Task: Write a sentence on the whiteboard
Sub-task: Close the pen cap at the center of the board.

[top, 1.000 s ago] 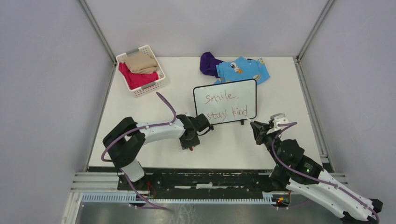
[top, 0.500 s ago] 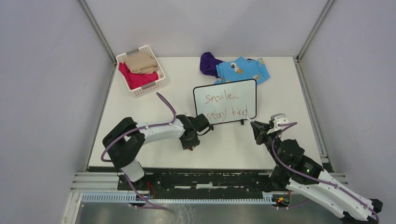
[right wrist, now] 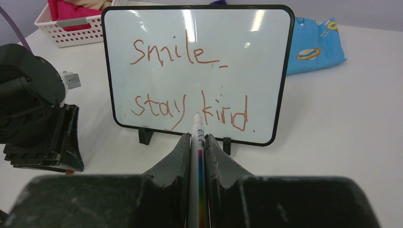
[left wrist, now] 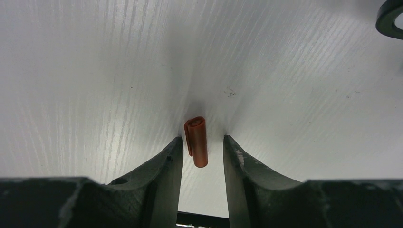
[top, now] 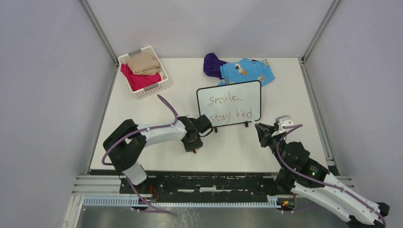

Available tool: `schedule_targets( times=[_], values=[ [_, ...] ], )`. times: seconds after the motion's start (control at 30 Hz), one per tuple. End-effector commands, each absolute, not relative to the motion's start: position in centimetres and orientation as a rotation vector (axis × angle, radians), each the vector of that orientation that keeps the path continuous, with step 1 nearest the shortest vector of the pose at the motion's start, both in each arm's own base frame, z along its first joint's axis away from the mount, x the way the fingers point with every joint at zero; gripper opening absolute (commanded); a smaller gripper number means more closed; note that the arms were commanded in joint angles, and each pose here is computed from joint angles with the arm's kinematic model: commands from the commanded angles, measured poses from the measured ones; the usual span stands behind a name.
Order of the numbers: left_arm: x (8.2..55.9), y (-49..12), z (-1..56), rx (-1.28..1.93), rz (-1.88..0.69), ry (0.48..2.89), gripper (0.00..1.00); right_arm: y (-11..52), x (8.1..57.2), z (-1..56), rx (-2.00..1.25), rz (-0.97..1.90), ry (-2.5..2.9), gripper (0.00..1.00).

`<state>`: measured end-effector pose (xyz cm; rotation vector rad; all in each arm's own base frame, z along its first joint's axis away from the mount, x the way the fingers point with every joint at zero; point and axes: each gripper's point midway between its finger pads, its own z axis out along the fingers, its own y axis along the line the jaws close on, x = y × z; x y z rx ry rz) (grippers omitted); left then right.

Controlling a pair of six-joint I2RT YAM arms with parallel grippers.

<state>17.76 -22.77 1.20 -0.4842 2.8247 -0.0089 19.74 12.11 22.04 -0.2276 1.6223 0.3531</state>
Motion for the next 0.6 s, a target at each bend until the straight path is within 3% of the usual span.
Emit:
schedule_targets(
  times=[0.0, 0.57],
  values=[
    [17.7, -19.8, -0.4, -0.502, 0.164, 2.805, 0.44, 11.8, 19.8, 22.8, -0.194, 0.354, 1.601, 0.00],
    [16.6, -20.0, -1.5, -0.463, 0.144, 2.858, 0.37, 11.9, 19.9, 22.5, -0.203, 0.346, 1.612, 0.00]
  ],
)
